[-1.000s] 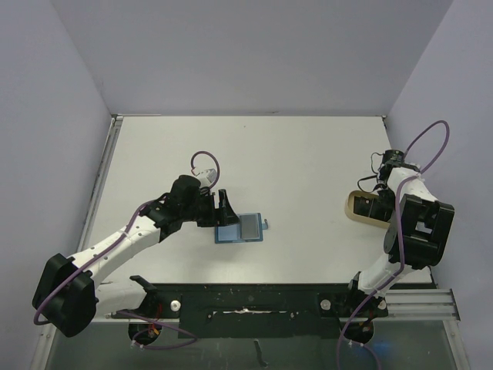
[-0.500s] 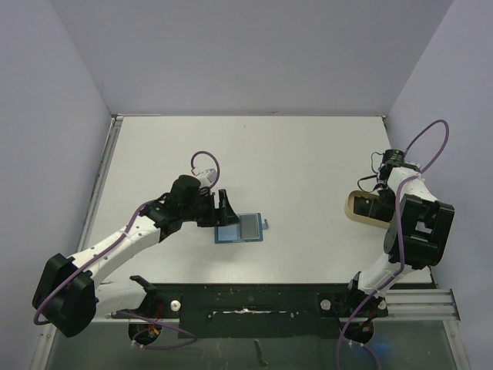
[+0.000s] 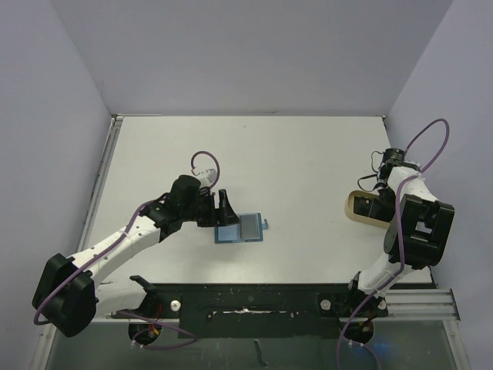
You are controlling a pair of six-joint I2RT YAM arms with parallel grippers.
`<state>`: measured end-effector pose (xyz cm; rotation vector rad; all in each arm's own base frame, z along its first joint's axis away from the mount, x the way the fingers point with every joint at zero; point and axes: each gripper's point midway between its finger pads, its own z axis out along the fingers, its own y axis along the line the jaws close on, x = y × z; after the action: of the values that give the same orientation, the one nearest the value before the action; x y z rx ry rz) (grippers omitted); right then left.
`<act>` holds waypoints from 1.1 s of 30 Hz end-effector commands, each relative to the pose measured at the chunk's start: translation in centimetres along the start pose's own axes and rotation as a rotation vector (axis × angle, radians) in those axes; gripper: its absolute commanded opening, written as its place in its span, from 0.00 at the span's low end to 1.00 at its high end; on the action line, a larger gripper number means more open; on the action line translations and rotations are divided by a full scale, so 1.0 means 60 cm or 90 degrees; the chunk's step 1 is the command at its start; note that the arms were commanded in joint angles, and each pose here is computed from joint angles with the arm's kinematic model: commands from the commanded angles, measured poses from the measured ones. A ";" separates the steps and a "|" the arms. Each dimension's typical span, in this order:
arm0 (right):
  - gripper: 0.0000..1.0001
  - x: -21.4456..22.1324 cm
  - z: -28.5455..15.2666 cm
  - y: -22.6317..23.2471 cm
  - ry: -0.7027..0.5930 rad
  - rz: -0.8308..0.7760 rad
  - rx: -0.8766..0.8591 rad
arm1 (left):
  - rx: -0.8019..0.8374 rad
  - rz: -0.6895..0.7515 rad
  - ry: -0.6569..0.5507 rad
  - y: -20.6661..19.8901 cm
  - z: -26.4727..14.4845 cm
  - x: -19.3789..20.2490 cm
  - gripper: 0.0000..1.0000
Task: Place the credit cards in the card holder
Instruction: Pick up the credit card from the storage box.
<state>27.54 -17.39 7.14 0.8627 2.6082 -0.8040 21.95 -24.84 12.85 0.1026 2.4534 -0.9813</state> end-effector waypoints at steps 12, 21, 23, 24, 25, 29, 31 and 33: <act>0.11 -0.054 -0.046 -0.005 -0.068 0.030 -0.035 | 0.035 0.023 -0.030 -0.025 -0.004 -0.026 0.71; 0.00 -0.067 -0.129 0.044 -0.102 0.007 -0.142 | 0.011 0.012 -0.026 -0.012 0.001 -0.024 0.71; 0.00 -0.068 -0.148 0.048 -0.109 -0.001 -0.144 | -0.003 0.005 -0.027 -0.004 0.002 -0.024 0.70; 0.00 -0.070 -0.161 0.052 -0.116 -0.003 -0.152 | -0.016 0.001 -0.031 0.001 0.002 -0.025 0.69; 0.00 -0.071 -0.176 0.058 -0.126 -0.004 -0.164 | -0.023 -0.003 -0.031 0.005 0.002 -0.025 0.68; 0.00 -0.071 -0.252 0.102 -0.177 -0.017 -0.243 | -0.055 -0.031 -0.042 0.031 0.003 -0.028 0.65; 0.00 -0.066 -0.295 0.129 -0.204 -0.027 -0.302 | -0.070 -0.051 -0.043 0.049 0.005 -0.027 0.63; 0.00 -0.057 -0.337 0.157 -0.228 -0.038 -0.367 | -0.076 -0.073 -0.042 0.065 0.008 -0.024 0.59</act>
<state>33.12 -5.34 16.29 0.5050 2.4762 -0.3778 23.36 -23.26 11.70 -0.0090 2.4705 -0.8933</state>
